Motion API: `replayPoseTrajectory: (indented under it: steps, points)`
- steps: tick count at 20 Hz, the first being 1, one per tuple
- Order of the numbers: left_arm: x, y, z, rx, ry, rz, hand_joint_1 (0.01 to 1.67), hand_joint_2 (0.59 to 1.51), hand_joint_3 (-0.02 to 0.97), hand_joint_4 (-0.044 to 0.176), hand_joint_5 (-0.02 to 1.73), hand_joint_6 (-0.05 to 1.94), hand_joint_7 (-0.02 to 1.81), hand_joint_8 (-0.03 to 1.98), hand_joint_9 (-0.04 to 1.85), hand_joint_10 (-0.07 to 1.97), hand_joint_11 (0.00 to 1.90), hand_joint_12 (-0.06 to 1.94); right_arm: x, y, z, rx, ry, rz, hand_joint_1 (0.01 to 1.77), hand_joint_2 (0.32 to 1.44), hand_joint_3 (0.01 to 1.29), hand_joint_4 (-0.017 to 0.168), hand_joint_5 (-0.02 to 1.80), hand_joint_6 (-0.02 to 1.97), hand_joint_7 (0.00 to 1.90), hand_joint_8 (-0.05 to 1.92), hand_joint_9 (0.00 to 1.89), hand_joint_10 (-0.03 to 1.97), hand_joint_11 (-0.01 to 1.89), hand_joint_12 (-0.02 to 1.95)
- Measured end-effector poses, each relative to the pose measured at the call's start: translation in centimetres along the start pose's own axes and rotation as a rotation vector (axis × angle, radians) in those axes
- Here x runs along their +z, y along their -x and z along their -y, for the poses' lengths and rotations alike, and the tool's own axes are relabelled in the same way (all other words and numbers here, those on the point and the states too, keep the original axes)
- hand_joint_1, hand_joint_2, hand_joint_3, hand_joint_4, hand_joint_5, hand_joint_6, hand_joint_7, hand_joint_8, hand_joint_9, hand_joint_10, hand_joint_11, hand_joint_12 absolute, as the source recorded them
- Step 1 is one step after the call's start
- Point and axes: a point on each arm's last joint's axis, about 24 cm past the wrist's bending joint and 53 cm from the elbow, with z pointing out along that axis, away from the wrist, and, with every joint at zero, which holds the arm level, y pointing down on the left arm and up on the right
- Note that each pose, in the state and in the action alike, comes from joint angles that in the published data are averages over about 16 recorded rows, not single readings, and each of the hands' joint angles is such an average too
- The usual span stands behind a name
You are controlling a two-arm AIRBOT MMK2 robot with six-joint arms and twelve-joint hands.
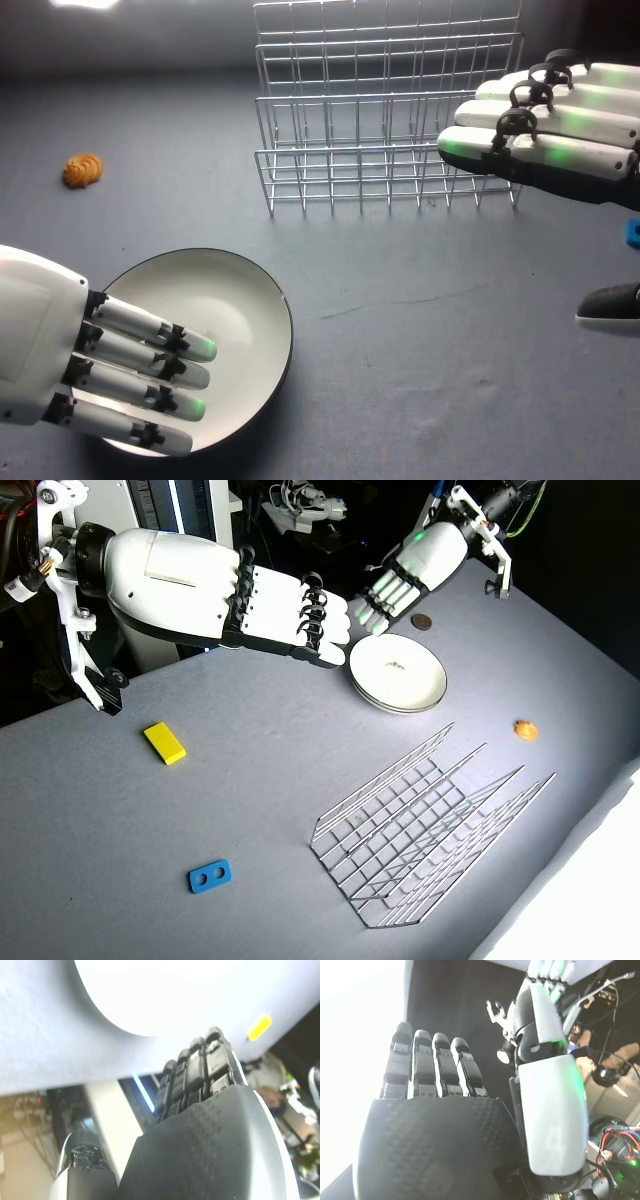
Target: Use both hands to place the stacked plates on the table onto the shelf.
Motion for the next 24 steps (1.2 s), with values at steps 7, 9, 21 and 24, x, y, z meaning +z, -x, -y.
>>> replayPoseTrajectory:
  steps: [7, 9, 21, 24]
  points:
    - [0.0, -2.2, -2.5, -0.040, 0.098, -0.053, 0.02, 1.068, 0.015, 0.000, 0.02, -0.01, 0.02, -0.01, 0.02, 0.01, 0.01, -0.01, 0.0, -0.1, 0.0, -0.003, 0.001, -0.001, 0.91, 1.12, 0.01, -0.001, 0.02, 0.02, 0.01, 0.01, 0.02, 0.00, 0.02, 0.17]
    - [-0.3, -2.7, -3.2, -0.053, 0.125, -0.065, 0.02, 1.069, 0.015, 0.000, 0.02, -0.01, 0.02, -0.01, 0.02, 0.01, 0.01, -0.01, 0.0, 0.0, 0.0, -0.004, 0.002, 0.000, 0.91, 1.12, 0.01, -0.001, 0.02, 0.02, 0.01, 0.01, 0.02, 0.00, 0.02, 0.16]
    - [-1.9, -5.5, -5.6, -0.145, 0.236, -0.119, 0.02, 1.080, 0.015, -0.003, 0.02, -0.01, 0.02, -0.01, 0.02, 0.01, 0.01, -0.01, 0.0, 0.0, -0.1, -0.007, 0.005, 0.001, 0.96, 1.11, 0.01, -0.001, 0.02, 0.02, 0.01, 0.01, 0.02, 0.00, 0.02, 0.14]
    - [-1.9, -6.1, -5.7, -0.163, 0.243, -0.133, 0.02, 1.082, 0.015, -0.003, 0.01, -0.01, 0.02, -0.01, 0.02, 0.01, 0.01, -0.01, 0.0, -0.1, -0.1, -0.007, 0.005, 0.001, 0.96, 1.11, 0.01, -0.001, 0.02, 0.02, 0.01, 0.01, 0.02, 0.00, 0.02, 0.16]
